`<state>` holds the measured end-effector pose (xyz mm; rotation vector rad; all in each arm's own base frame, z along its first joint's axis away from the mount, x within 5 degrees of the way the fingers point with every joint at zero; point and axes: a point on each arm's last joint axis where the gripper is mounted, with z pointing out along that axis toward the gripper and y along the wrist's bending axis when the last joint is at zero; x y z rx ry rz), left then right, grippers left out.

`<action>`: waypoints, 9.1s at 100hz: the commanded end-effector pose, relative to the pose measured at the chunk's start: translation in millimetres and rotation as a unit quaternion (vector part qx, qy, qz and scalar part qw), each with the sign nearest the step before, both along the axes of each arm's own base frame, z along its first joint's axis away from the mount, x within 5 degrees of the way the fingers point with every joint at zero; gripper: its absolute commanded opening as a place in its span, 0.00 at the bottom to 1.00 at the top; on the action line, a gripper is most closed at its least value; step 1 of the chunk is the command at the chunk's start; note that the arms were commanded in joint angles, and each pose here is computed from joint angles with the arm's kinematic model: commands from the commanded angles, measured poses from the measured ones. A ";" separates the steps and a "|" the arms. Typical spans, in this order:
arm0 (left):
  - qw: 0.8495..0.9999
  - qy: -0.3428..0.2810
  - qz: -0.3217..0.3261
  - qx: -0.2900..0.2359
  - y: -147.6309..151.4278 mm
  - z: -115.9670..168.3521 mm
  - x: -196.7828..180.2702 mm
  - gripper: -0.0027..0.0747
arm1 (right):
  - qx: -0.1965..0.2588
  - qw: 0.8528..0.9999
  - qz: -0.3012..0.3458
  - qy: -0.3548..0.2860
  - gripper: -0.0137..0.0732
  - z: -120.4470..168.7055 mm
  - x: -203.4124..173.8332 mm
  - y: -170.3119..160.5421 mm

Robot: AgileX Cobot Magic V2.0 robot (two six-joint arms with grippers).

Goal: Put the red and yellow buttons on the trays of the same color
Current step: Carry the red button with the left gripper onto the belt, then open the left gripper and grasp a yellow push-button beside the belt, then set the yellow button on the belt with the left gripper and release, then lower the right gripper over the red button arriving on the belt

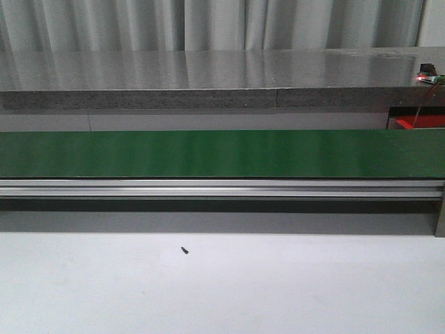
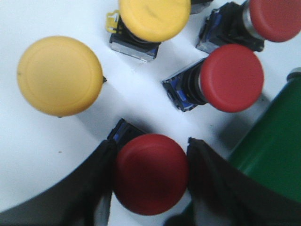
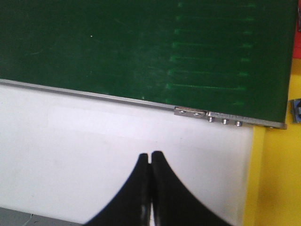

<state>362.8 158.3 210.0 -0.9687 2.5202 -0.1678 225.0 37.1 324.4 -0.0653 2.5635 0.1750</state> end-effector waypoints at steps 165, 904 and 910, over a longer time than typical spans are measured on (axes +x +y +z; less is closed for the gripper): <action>0.984 -0.051 -0.169 0.026 -78.3 80.7 -8.4 0.80 | 0.008 0.998 -0.002 -0.059 0.03 17.2 0.6 -0.2; 0.902 -0.246 -0.322 0.151 -153.3 158.1 -189.2 0.01 | -0.008 0.981 0.190 -0.020 0.82 39.4 61.6 105.6; 0.902 -0.246 -0.322 0.151 -153.3 158.1 -189.2 0.01 | -0.011 0.979 0.201 -0.007 0.82 36.8 69.7 116.4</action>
